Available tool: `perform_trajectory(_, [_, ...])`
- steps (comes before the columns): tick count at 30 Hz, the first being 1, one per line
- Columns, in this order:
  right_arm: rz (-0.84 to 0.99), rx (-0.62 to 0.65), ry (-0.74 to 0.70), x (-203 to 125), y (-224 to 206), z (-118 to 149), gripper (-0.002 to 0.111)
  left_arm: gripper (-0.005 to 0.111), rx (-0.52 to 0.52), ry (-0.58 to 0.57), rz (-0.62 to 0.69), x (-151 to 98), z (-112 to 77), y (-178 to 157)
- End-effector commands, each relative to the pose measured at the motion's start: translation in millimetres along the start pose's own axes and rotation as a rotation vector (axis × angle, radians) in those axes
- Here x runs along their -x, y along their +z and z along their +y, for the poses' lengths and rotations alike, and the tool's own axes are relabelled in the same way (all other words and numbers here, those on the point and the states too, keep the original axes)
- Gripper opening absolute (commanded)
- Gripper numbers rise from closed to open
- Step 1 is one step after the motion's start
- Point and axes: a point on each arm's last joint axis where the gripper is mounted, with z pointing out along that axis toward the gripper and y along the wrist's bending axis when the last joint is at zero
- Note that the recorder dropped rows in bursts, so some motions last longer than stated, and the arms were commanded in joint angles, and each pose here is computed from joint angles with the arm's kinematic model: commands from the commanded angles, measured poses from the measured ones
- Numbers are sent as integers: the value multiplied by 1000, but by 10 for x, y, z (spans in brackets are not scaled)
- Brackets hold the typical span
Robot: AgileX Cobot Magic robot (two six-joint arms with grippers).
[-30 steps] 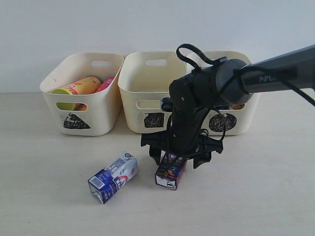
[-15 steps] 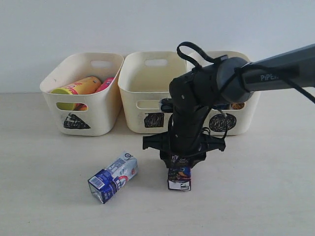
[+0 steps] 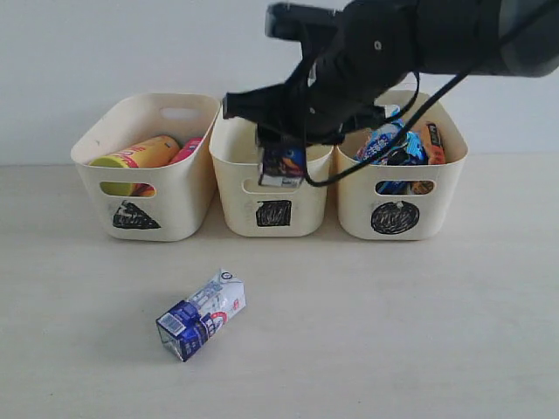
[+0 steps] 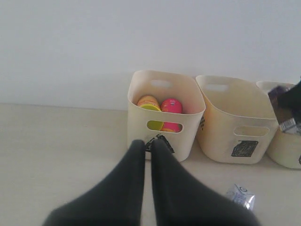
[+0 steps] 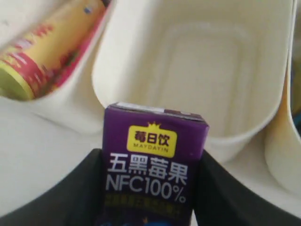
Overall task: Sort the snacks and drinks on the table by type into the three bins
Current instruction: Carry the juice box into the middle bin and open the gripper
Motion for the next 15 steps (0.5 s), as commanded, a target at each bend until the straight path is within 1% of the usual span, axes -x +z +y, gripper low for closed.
perform_trajectory(1, [-148,8,-85,369,-12,92,0,4,-6,-2,5,-18,-1,-1])
perform_trajectory(2, [-175,9,-85,466,57,102,0,4,-6,-2,5,-18,-1,-1])
perform_trajectory(6, [-206,0,-74,610,308,63,0,4,-5,0,4,-18,0,-1])
perform_trajectory(9, [-194,-21,-91,580,502,6,0,4,-5,0,4,-18,0,-1])
perform_trajectory(12, [-192,-49,-146,537,612,-27,0,4,-5,0,4,-18,0,-1])
perform_trajectory(15, [-185,-62,-163,515,662,-41,0,4,-5,0,4,-18,0,-1])
